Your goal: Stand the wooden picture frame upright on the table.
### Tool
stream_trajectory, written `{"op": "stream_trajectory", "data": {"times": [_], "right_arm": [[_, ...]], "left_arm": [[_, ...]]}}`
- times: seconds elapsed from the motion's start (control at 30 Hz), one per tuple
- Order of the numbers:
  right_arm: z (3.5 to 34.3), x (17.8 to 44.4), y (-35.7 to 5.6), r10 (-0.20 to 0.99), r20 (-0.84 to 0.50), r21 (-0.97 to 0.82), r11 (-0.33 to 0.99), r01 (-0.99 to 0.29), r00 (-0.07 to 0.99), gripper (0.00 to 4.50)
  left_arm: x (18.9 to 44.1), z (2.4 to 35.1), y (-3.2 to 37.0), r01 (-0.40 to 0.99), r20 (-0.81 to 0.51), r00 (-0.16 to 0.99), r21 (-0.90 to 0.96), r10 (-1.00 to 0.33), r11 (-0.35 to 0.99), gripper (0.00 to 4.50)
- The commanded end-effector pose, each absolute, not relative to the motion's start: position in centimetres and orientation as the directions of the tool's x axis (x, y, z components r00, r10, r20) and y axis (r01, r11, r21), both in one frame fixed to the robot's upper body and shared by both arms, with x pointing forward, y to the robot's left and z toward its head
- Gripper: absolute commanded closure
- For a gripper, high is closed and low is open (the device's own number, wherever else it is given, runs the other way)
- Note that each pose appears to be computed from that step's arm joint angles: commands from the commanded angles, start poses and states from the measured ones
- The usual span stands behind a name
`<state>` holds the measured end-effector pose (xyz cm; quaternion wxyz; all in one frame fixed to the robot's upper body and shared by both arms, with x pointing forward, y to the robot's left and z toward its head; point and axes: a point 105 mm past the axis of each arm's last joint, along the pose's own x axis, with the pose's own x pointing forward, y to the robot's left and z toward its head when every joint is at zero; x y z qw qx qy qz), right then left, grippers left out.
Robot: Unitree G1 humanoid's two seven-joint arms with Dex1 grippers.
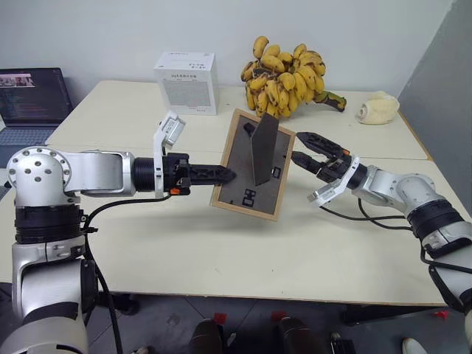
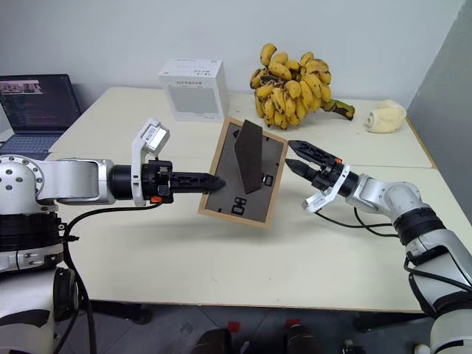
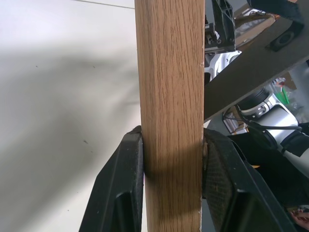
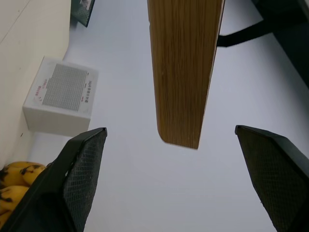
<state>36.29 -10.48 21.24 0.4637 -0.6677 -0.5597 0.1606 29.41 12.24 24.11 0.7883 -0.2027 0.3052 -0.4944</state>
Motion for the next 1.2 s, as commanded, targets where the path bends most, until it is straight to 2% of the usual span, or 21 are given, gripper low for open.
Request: {"op": "stream_trajectory", "data": {"times": [0.03, 0.37, 0.5, 0.67, 0.83, 0.97, 1.2], "right_arm": [[22.8, 35.4, -9.0, 0.914, 0.336, -0.753, 0.116, 0.648, 0.227, 0.02], [23.6, 35.1, -7.5, 0.922, 0.346, -0.735, 0.153, 0.66, 0.172, 0.02], [23.8, 35.6, -8.1, 0.922, 0.335, -0.742, 0.134, 0.657, 0.191, 0.64], [23.9, 35.8, -8.1, 0.924, 0.331, -0.743, 0.13, 0.656, 0.192, 1.96], [23.8, 35.7, -7.8, 0.925, 0.332, -0.745, 0.138, 0.653, 0.184, 2.93], [23.7, 35.6, -7.6, 0.925, 0.336, -0.746, 0.147, 0.65, 0.176, 3.17], [23.6, 35.3, -7.5, 0.925, 0.342, -0.742, 0.159, 0.652, 0.163, 3.21]], "left_arm": [[28.9, 26.5, 11.6, 0.704, -0.217, 0.309, -0.602, -0.926, 0.377, 3.19], [28.8, 26.6, 11.2, 0.702, -0.228, 0.301, -0.605, -0.926, 0.377, 3.19], [28.8, 26.6, 11.3, 0.7, -0.227, 0.304, -0.606, -0.925, 0.378, 3.19], [28.8, 26.6, 11.3, 0.703, -0.222, 0.304, -0.604, -0.926, 0.375, 3.19], [28.7, 26.6, 11.3, 0.705, -0.219, 0.304, -0.603, -0.927, 0.374, 3.19], [28.8, 26.7, 11.3, 0.707, -0.219, 0.311, -0.597, -0.925, 0.379, 3.19], [28.7, 26.7, 11.1, 0.722, -0.228, 0.326, -0.566, -0.917, 0.397, 3.19]]}}
